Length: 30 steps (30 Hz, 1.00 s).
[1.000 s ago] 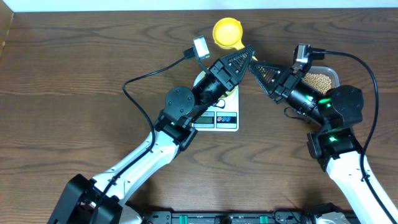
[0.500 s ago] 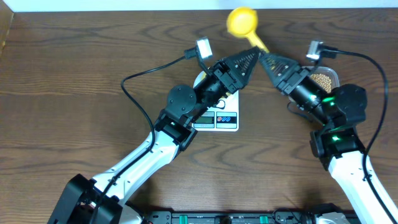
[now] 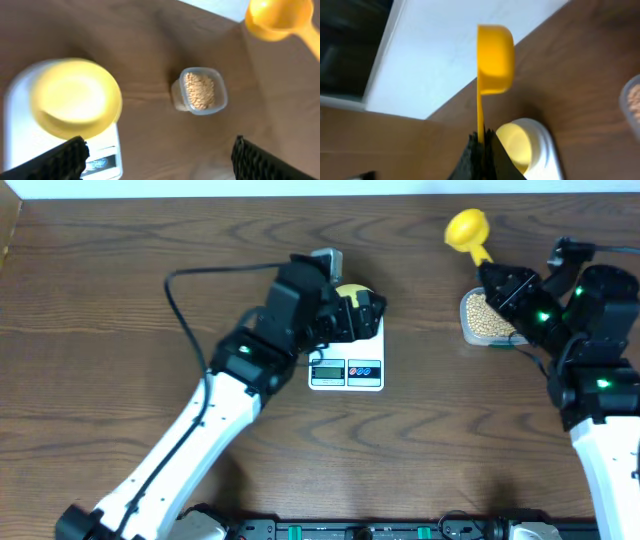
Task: Scoop item into bowl and weigh 50g on scale
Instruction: 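Grasp the scoop with the right gripper, release left, carry it to the soybean tub, then move the left gripper down to the scale's buttons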
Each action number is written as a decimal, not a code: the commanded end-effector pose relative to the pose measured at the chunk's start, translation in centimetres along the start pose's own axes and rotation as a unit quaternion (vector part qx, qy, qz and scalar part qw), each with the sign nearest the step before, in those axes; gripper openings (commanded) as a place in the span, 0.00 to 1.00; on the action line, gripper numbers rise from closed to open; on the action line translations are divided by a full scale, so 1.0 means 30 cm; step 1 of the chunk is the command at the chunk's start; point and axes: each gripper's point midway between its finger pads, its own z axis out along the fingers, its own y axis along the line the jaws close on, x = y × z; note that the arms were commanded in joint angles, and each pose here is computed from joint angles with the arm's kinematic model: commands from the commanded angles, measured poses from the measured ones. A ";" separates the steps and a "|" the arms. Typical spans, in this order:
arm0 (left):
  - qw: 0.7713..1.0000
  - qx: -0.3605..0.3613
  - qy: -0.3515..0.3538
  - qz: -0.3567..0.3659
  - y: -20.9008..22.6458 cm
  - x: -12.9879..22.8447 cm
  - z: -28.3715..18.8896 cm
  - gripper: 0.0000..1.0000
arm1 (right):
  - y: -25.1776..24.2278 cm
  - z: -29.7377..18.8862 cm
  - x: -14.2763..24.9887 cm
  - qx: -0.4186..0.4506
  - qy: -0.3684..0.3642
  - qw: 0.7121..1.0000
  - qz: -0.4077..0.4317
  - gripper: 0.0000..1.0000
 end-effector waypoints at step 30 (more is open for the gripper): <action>0.910 -0.311 0.261 0.084 0.552 0.469 0.207 0.85 | -0.208 -0.115 -0.092 0.214 -0.052 0.968 -0.121 0.01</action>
